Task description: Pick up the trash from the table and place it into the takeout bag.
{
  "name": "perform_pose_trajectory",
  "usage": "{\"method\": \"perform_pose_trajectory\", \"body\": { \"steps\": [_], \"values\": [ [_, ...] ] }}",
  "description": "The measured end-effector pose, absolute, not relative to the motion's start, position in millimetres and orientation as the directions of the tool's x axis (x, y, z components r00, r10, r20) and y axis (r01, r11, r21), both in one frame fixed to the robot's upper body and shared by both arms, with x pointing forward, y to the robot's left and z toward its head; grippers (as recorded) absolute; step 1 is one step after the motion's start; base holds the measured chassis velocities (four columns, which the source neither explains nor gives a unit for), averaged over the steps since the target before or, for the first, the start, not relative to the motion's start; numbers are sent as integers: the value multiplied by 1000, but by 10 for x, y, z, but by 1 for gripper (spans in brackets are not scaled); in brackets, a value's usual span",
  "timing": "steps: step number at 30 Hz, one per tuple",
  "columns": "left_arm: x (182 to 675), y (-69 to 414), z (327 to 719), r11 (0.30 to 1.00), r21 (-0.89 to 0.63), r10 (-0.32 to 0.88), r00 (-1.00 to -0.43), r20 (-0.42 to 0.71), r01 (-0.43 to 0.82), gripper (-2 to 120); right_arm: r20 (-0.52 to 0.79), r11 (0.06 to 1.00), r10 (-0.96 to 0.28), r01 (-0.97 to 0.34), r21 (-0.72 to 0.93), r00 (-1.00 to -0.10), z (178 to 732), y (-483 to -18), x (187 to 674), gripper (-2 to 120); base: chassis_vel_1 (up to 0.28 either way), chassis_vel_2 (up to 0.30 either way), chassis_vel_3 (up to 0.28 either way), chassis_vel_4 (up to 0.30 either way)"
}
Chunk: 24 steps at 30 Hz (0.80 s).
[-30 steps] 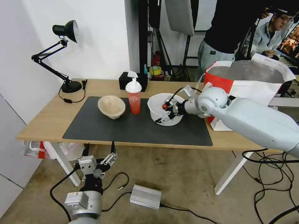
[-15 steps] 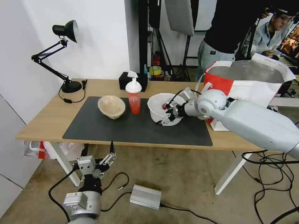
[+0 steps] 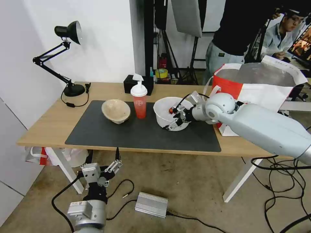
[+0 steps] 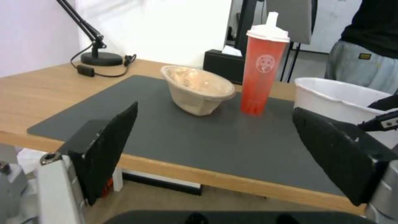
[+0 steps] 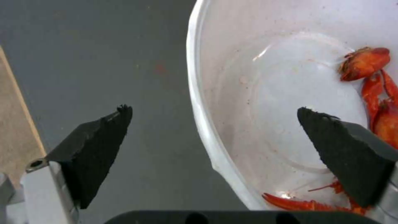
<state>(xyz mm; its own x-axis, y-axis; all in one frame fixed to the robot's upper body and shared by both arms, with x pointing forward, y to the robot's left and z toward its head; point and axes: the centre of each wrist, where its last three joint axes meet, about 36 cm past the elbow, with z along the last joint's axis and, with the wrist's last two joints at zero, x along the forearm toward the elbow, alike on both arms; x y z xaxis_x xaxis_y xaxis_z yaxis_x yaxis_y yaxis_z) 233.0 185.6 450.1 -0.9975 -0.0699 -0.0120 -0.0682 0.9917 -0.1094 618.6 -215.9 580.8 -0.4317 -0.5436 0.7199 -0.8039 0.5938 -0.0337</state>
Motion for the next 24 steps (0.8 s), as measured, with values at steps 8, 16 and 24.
{"method": "perform_pose_trajectory", "body": {
  "steps": [8, 16, 24],
  "values": [
    [2323, 1854, 4503, 992, -109, -70, -998, -11, -68, 100, 723, 597, -544, -802, -24, -427, 5761, -2137, 6219, 100, 0, 0, 0, 0],
    [2332, 1864, 4513, 992, -108, -68, -998, -18, -65, 100, 725, 603, -542, -797, -16, -425, 5724, -2125, 6262, 99, 0, 0, 0, 0],
    [2321, 1847, 4512, 990, -125, -65, -998, -23, -62, 100, 730, 607, -541, -795, -4, -417, 5662, -2131, 6277, 75, 0, 0, 0, 0]
  ]
}}
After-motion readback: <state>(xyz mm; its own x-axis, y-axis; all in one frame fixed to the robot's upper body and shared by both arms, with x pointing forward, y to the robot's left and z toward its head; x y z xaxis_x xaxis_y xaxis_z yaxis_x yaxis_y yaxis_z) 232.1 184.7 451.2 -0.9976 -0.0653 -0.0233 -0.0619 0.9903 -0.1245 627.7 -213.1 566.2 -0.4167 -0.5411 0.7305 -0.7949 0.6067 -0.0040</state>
